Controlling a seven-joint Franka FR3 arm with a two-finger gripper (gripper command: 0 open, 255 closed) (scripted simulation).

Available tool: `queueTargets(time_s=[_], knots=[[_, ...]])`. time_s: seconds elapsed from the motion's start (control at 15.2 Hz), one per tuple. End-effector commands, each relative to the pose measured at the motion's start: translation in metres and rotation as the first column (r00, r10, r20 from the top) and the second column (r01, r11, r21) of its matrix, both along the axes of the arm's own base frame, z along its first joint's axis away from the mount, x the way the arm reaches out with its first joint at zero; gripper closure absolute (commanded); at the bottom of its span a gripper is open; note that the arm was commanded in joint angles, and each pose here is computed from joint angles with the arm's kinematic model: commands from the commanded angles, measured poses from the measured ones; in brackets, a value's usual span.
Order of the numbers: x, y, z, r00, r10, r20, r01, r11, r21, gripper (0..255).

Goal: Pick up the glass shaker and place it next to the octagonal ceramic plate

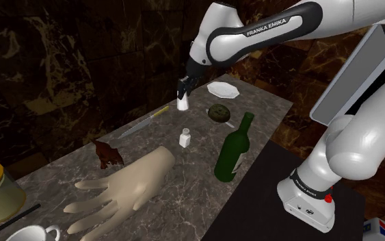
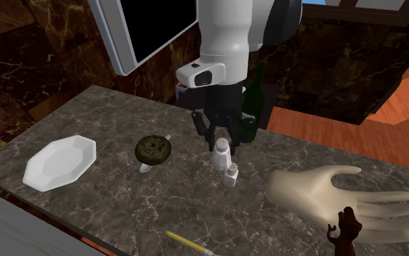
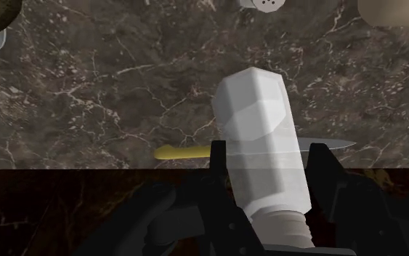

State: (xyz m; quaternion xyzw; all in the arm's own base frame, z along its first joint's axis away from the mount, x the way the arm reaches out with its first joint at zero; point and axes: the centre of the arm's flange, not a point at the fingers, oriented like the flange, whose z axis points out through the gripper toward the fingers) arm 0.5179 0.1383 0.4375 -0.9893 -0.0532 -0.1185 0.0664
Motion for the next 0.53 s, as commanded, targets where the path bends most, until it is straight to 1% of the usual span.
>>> queueTargets(time_s=[0.0, 0.46], knots=[[-0.004, -0.025, 0.002, 1.0, 0.001, 0.0, -0.001, 1.0, 0.0, 255], [-0.026, -0.115, 0.002, 1.0, 0.001, 0.0, -0.001, 1.0, 0.0, 255]])
